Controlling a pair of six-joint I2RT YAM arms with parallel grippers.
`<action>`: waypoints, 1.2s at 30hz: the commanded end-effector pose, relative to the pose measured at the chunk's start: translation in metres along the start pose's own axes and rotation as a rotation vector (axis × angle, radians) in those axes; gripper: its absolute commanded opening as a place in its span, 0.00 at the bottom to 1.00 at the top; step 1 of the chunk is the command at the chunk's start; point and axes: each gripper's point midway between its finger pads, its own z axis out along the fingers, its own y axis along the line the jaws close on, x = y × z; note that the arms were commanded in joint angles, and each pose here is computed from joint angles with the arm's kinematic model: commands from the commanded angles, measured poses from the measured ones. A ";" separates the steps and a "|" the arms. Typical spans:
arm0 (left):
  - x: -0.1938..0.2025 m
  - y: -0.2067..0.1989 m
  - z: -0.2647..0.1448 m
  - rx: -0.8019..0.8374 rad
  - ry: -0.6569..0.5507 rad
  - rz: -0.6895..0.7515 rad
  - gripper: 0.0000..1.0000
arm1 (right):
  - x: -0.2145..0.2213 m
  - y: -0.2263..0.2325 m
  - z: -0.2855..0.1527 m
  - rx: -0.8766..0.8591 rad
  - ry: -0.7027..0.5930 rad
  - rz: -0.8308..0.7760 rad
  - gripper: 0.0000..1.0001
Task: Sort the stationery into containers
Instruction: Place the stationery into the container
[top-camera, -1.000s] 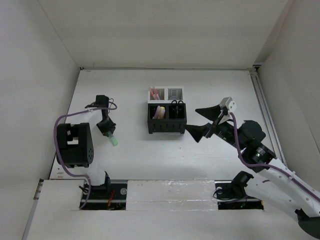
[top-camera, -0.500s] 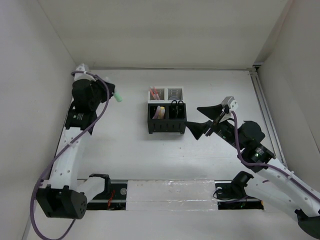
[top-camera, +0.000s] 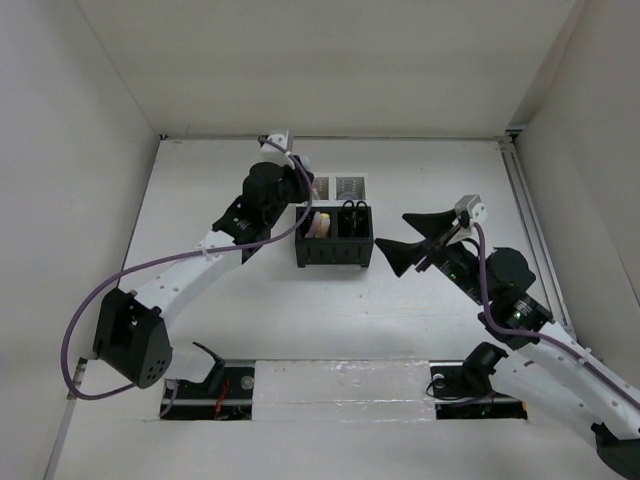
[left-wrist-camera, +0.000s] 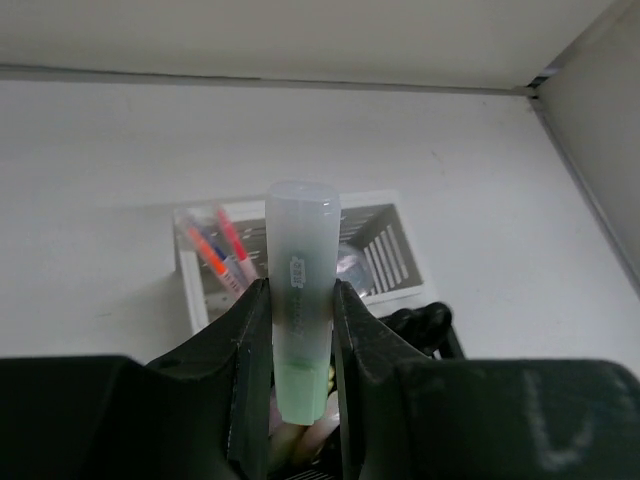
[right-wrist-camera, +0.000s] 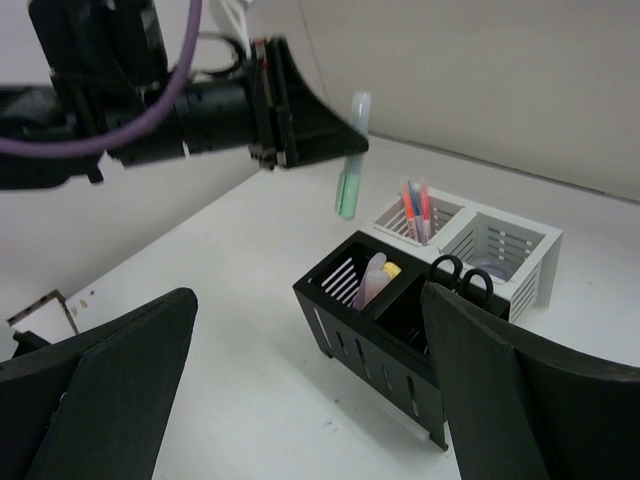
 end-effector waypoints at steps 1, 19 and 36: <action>-0.029 0.003 -0.016 0.030 -0.173 0.042 0.00 | -0.020 -0.004 -0.003 0.031 -0.066 0.001 1.00; 0.035 0.007 -0.024 0.043 -0.148 0.106 0.00 | -0.017 -0.008 0.003 0.051 -0.031 -0.030 1.00; 0.054 0.017 -0.022 0.022 -0.113 0.116 0.25 | -0.013 -0.005 0.005 0.027 -0.014 -0.048 1.00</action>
